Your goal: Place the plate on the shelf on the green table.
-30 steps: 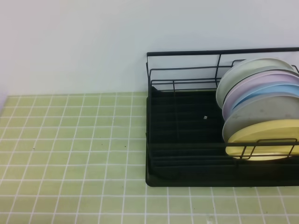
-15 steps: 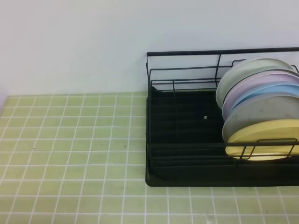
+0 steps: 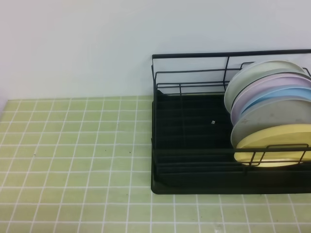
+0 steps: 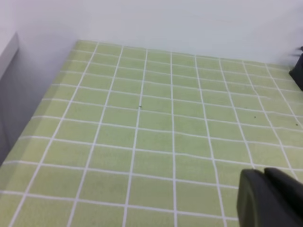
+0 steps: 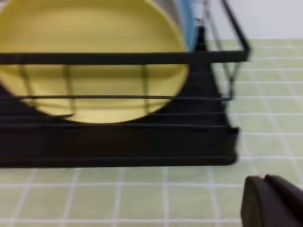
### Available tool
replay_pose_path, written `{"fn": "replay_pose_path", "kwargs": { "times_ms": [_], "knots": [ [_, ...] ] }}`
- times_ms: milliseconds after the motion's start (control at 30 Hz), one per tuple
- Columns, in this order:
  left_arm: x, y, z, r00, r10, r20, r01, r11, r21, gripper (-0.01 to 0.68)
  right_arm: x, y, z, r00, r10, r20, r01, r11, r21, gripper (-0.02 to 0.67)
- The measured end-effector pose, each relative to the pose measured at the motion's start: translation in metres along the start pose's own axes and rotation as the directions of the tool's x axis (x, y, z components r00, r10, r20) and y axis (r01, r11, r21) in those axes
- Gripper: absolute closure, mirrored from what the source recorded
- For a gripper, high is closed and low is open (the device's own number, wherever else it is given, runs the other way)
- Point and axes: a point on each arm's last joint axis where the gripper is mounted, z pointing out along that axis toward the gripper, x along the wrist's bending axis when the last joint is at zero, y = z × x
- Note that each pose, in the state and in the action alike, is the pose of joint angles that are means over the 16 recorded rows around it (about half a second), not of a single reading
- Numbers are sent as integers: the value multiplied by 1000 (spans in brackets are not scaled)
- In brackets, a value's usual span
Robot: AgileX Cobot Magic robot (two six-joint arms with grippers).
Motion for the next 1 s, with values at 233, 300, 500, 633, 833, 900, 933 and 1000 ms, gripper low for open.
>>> {"fn": "replay_pose_path", "kwargs": {
  "times_ms": [233,300,500,633,833,900,933,1000],
  "knots": [
    [0,0,0,1000,0,0,0,1000,0,675,-4,1,0,997,-14,71,14,1000,0,651],
    [0,0,0,1000,0,0,0,1000,0,675,-4,1,0,997,-18,76,18,1000,0,652],
    [0,0,0,1000,0,0,0,1000,0,675,-4,1,0,996,-29,78,29,1000,2,652],
    [0,0,0,1000,1,0,-1,1000,0,675,-4,1,-1,997,-29,78,29,1000,1,652],
    [0,0,0,1000,2,0,-2,1000,0,675,-4,0,0,996,-30,79,30,1000,3,652],
    [0,0,0,1000,2,0,-2,1000,0,675,-4,0,0,996,-32,79,32,999,4,652],
    [0,0,0,1000,2,0,-2,1000,0,675,-4,0,0,996,-32,79,32,999,4,652],
    [0,0,0,1000,2,0,-2,1000,0,675,-4,-1,0,996,-32,79,32,999,6,652]
  ]
}}
